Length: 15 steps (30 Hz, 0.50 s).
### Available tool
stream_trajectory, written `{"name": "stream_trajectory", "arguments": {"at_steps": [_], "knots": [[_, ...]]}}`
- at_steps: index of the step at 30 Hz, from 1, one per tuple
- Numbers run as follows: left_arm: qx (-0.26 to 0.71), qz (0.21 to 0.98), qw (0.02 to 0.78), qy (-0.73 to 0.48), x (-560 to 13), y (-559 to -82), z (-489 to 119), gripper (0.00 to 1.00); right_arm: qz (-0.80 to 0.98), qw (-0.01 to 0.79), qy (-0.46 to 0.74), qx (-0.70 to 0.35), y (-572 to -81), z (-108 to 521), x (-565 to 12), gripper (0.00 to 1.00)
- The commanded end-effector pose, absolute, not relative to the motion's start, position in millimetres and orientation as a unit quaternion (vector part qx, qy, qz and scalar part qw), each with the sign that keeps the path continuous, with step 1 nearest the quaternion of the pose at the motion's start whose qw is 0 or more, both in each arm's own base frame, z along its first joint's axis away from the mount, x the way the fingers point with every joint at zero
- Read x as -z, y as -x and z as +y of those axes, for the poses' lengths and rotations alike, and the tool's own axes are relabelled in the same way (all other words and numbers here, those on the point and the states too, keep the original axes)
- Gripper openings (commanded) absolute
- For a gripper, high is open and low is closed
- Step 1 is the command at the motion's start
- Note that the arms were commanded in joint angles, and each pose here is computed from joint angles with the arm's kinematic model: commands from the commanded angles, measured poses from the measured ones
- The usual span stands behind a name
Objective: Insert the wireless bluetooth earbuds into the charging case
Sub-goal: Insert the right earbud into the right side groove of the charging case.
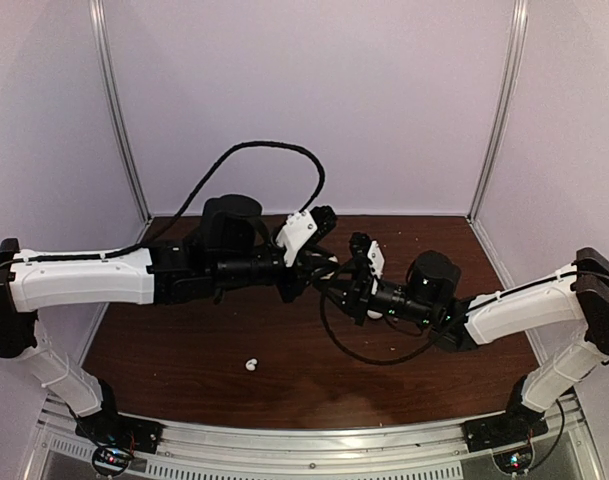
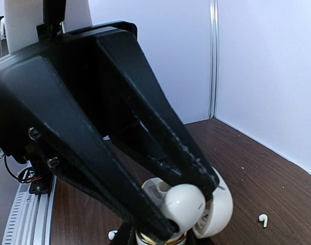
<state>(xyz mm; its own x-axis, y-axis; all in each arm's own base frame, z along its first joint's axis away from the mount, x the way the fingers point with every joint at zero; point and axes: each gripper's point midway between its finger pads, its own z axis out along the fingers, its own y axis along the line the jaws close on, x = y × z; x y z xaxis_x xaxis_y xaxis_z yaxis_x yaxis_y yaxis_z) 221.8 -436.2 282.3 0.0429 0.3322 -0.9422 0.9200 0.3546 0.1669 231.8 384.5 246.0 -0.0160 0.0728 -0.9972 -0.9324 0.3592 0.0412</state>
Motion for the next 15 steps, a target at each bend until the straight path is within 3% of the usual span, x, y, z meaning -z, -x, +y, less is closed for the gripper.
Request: {"name": "stream_trajectory", "arguments": {"at_steps": [1,15], "knots": [[0.281,0.647,0.479,-0.523,-251.5,-207.6,-434.2,0.15,0.505,0.648,0.361,-0.440,-224.6,374.9,-300.4,0.00],[0.277,0.652,0.482,-0.515,-254.5,-209.2,-430.6,0.25,0.507,0.650,0.360,-0.437,-225.1,373.8,-300.3,0.00]]}}
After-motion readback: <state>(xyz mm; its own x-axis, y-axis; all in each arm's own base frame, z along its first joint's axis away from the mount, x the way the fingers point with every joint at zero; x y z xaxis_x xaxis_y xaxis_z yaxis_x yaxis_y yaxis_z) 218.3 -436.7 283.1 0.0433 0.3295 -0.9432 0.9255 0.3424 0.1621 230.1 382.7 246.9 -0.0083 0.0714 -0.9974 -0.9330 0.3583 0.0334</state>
